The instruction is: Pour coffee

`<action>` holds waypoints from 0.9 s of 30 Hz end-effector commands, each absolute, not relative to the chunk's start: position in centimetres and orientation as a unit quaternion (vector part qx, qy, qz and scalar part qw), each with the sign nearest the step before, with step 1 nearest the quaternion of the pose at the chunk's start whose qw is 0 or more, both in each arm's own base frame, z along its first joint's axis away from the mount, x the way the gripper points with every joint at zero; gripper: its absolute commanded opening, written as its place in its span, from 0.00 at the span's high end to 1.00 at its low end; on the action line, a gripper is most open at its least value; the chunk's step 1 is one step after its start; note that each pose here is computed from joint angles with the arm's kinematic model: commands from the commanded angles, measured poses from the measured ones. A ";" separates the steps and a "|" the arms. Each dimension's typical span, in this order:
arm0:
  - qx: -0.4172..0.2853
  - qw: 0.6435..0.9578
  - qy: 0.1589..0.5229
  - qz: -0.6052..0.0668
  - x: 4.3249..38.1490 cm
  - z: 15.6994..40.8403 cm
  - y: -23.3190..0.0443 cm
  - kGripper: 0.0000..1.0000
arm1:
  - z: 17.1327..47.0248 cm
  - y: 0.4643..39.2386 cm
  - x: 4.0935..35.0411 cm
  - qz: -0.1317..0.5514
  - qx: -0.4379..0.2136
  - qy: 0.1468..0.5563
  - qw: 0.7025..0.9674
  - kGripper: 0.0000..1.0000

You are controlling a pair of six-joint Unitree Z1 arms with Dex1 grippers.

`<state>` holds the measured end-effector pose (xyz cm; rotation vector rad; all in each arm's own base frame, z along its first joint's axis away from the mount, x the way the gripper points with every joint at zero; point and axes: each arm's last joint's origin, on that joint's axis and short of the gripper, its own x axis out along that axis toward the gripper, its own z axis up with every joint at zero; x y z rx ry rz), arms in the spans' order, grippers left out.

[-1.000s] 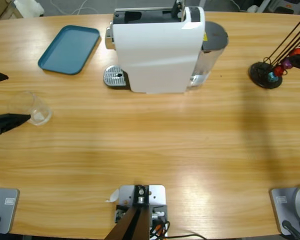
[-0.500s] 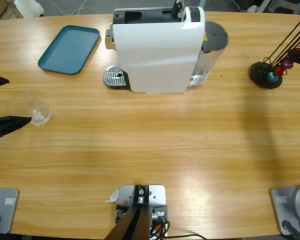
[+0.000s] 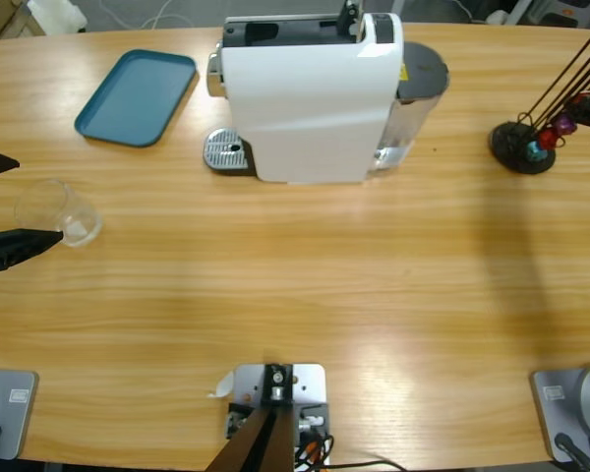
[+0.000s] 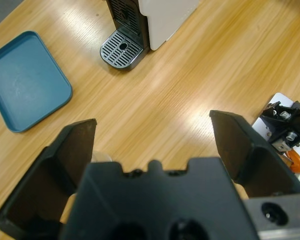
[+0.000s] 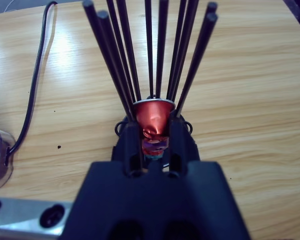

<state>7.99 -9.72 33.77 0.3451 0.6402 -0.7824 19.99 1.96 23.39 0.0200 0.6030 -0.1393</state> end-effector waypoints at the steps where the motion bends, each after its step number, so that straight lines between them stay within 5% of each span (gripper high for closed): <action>1: 0.171 0.857 0.322 -0.364 7.6 32.5 -9.2 0.02 | 24.7 1.6 19.4 -0.075 0.004 0.295 0.953 1.00; 19: 0.153 0.862 0.324 -0.358 7.1 31.4 -8.5 0.02 | 38.0 2.7 15.2 -0.028 0.007 0.180 0.983 1.00; 23: 0.148 0.864 0.323 -0.357 6.6 31.0 -7.9 0.02 | 38.2 5.2 13.4 0.171 -0.026 0.183 0.968 1.00; 27: 0.149 0.866 0.316 -0.359 6.6 31.3 -7.8 0.02 | 36.8 10.0 13.5 0.373 -0.087 0.212 0.899 1.00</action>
